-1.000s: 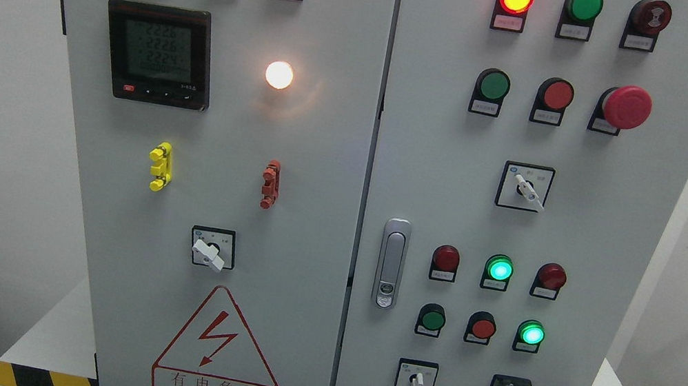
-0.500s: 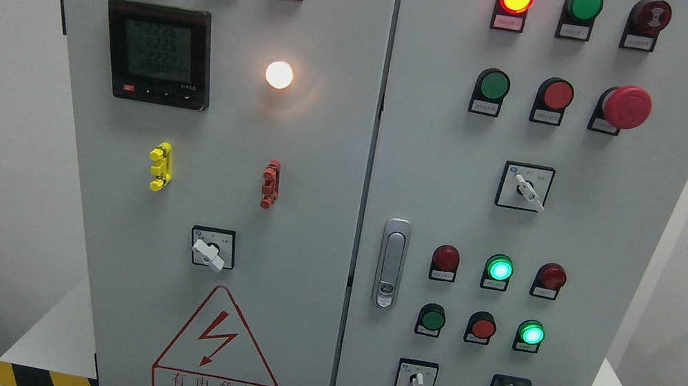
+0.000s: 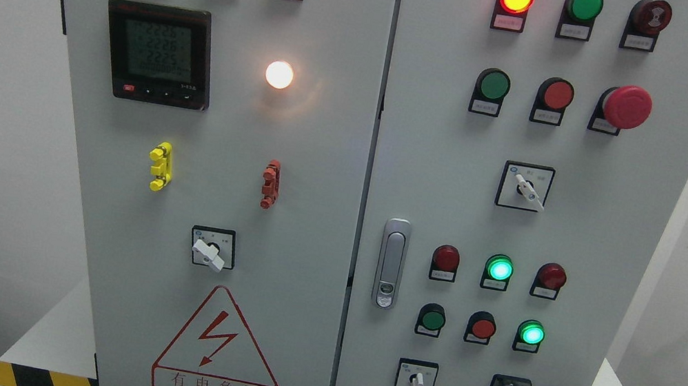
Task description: Flip black knob to close circuit
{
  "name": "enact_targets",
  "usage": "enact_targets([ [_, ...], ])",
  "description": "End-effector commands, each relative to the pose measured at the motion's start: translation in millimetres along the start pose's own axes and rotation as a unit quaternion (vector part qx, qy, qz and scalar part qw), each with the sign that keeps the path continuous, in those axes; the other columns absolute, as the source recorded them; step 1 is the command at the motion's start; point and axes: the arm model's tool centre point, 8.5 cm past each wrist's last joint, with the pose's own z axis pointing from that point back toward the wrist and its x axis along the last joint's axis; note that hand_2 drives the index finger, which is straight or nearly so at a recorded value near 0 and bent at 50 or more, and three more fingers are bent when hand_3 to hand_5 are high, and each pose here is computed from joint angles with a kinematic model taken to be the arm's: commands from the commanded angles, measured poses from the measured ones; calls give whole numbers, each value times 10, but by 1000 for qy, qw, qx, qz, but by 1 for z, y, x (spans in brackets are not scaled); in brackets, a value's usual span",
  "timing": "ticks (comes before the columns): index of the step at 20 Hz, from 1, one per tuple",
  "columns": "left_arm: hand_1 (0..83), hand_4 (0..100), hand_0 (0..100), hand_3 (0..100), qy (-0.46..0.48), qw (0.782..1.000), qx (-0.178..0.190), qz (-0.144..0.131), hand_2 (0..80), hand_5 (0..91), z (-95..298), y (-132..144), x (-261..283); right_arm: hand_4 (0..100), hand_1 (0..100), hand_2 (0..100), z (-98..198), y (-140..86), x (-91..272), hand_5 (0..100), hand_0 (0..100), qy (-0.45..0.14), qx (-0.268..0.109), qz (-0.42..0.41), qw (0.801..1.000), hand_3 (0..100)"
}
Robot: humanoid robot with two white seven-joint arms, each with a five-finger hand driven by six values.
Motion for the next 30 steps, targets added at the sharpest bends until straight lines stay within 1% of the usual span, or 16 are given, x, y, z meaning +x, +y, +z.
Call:
enact_targets([
  [1,0,26,0,49,-1,1000,0,9,0,0,0,0,1,807,85,901,-4,-5,-23,901,0,22,-2,9,1000,1000],
  [6,0,26,0,49,-1,1000,0,9,0,0,0,0,1,808,89,901,-5,-7,-33,905,0,34,1,8,999,1000],
  [20,0,25,0,49,-1,1000,1,9,0,0,0,1,1,816,81,901,-10,-15,-26,916,0,30,-10,-2,999,1000],
  [23,0,25,0,50,-1,1000,0,9,0,0,0,0,1,817,81,901,-10,-13,-26,919,0,30,-5,-21,999,1000],
  [27,0,25,0,50,-1,1000,1,9,0,0,0,1,1,817,78,901,-7,-10,-25,919,0,34,-3,-23,999,1000],
  [30,0,25,0,50,-1,1000,1,9,0,0,0,1,1,818,77,901,-6,-7,-13,920,0,21,-2,-25,999,1000],
])
